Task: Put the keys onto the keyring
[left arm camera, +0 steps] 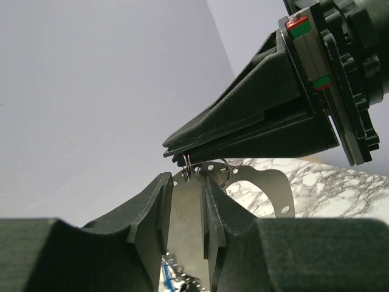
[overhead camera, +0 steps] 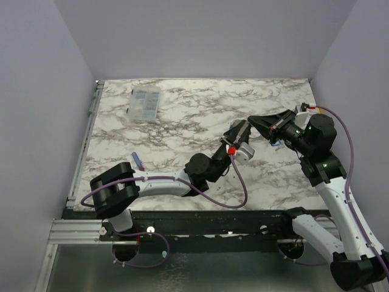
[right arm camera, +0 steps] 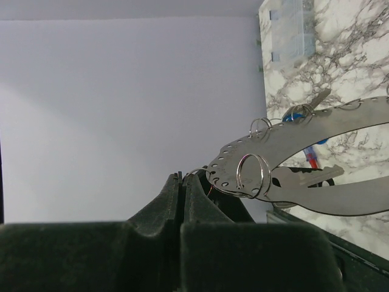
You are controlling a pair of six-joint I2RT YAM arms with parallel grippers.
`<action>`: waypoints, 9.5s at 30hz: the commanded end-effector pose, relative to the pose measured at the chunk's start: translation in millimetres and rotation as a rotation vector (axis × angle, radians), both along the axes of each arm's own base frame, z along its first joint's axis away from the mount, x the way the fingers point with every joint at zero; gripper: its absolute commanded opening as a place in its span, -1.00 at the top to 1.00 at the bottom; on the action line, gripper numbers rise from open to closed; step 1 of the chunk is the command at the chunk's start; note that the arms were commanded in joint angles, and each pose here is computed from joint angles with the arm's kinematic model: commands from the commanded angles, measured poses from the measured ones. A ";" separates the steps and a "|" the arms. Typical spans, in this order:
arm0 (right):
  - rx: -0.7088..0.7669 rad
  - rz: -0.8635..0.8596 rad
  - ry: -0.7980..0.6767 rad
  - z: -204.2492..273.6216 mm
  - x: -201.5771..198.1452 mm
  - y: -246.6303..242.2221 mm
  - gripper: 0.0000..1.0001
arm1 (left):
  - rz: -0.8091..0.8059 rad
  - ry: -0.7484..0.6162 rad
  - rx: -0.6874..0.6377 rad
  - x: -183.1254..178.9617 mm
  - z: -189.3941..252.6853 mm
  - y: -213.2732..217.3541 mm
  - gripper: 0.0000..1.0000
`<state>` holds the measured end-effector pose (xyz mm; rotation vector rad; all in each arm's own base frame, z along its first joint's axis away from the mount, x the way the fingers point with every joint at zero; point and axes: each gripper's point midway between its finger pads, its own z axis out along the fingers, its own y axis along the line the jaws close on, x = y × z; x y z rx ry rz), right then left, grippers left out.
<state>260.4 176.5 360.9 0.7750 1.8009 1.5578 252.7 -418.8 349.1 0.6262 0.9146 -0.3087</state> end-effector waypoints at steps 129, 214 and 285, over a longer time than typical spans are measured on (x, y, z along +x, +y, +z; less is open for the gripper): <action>-0.718 0.181 -0.452 0.3 -36.2 -19.6 -0.09 | -0.197 -0.312 0.617 -48.2 -48.3 56.4 1.00; -0.584 0.852 -1.350 7.0 -135.0 54.2 0.99 | -0.545 -0.006 0.284 -113.9 14.0 77.4 0.39; -0.862 0.748 -1.231 -26.7 -111.0 48.6 -0.19 | -0.526 0.230 0.533 -86.7 -48.2 42.4 1.00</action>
